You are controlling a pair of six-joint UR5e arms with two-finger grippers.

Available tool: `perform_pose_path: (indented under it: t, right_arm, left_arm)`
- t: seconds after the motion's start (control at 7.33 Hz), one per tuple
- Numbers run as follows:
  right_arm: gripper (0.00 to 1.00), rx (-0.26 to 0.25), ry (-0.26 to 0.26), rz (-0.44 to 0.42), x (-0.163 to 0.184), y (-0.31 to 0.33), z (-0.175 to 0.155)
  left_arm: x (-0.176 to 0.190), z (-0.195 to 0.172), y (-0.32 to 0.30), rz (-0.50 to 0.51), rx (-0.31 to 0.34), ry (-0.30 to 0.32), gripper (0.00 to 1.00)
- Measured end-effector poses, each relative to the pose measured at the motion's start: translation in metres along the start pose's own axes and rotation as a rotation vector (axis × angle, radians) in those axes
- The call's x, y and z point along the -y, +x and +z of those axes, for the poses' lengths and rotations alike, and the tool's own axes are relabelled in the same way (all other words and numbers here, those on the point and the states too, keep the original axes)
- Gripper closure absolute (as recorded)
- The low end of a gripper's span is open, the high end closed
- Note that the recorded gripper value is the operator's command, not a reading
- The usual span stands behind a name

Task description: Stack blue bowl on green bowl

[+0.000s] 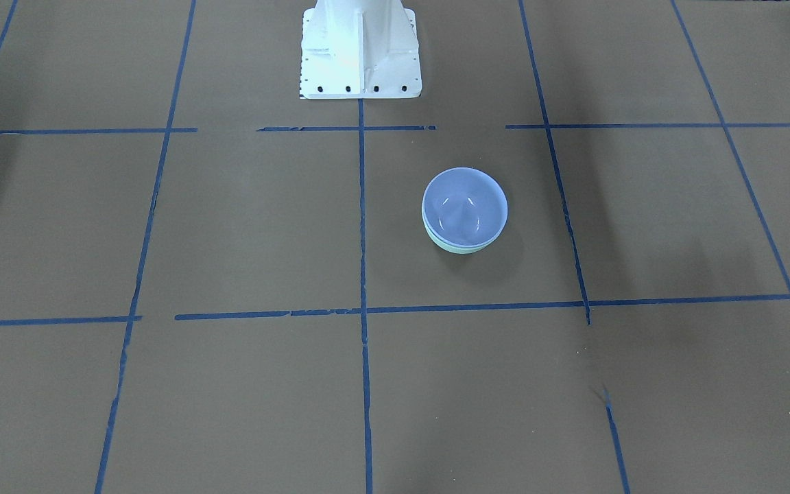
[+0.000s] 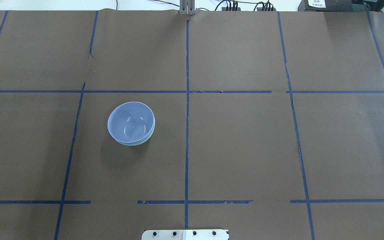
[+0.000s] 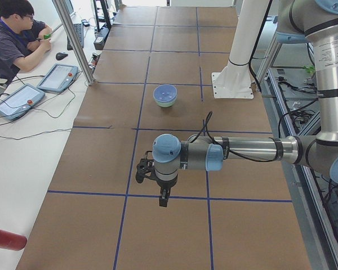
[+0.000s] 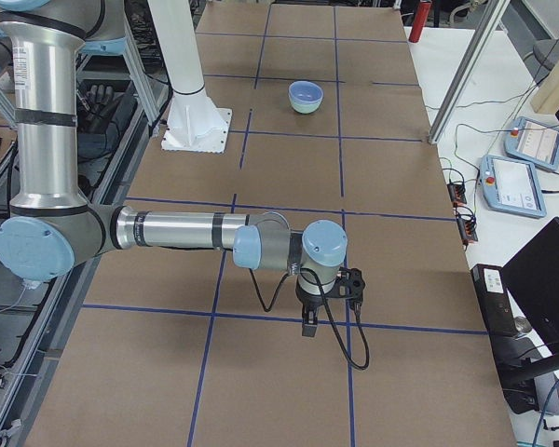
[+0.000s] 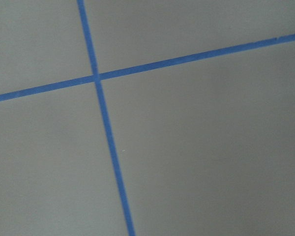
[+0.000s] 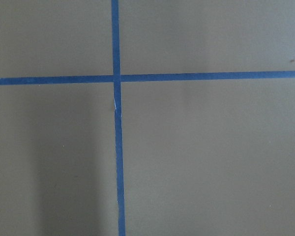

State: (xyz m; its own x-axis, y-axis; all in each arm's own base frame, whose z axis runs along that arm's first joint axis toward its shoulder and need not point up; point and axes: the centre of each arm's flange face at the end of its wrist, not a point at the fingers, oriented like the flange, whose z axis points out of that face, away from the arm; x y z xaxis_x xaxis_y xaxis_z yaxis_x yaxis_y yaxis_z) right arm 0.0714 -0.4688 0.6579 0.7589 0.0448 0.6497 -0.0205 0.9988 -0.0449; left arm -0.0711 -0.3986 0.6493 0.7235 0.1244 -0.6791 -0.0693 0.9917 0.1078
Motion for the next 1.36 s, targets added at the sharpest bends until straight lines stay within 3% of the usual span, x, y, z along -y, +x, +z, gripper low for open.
perform_pose_path:
  t: [1.36]
  right_arm:
    - [0.0,0.0,0.0,-0.001,0.0,0.0,0.0001]
  left_arm:
    - [0.0015,-0.0032,0.0,0.008,-0.01,0.014,0.0]
